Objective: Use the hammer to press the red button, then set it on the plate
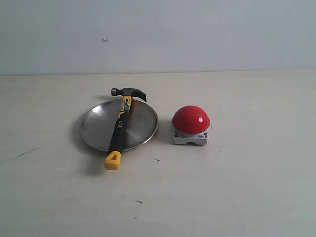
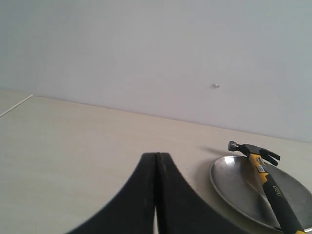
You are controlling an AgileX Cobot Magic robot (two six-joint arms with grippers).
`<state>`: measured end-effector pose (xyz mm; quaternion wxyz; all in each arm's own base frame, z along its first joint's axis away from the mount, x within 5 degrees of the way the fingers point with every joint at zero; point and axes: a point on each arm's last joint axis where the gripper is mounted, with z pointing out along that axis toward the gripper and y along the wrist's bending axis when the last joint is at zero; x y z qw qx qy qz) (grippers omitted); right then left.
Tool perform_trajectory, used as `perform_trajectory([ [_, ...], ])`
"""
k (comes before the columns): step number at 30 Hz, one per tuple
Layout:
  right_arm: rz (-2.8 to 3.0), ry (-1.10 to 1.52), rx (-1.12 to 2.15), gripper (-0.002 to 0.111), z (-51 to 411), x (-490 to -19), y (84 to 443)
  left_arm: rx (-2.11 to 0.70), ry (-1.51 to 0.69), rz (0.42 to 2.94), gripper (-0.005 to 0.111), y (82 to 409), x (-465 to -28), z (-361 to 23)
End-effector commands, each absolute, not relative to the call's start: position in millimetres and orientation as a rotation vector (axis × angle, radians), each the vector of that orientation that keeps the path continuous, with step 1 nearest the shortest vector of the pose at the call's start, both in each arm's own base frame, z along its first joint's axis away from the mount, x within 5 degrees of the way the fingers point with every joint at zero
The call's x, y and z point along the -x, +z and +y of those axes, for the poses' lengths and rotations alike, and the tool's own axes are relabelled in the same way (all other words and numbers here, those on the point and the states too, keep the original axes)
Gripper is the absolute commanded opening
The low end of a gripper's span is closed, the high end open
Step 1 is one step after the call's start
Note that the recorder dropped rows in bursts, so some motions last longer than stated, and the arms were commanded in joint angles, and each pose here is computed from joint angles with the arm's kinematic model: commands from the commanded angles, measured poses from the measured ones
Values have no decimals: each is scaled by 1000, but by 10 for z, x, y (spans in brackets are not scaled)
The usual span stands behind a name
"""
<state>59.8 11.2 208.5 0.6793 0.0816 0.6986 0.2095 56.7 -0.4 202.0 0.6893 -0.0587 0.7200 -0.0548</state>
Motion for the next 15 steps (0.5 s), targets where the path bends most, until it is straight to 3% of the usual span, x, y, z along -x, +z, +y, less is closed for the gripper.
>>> perform_trajectory([
  [1,1559,460,-177,0,108,-592,2085,133,-126,1605,0,2018,-564,-4],
  [11,1559,460,-177,0,108,-592,2085,133,-126,1605,0,2018,-564,-4],
  [15,1562,350,-69,0,107,-592,2083,133,-126,1605,0,2018,-564,-4],
])
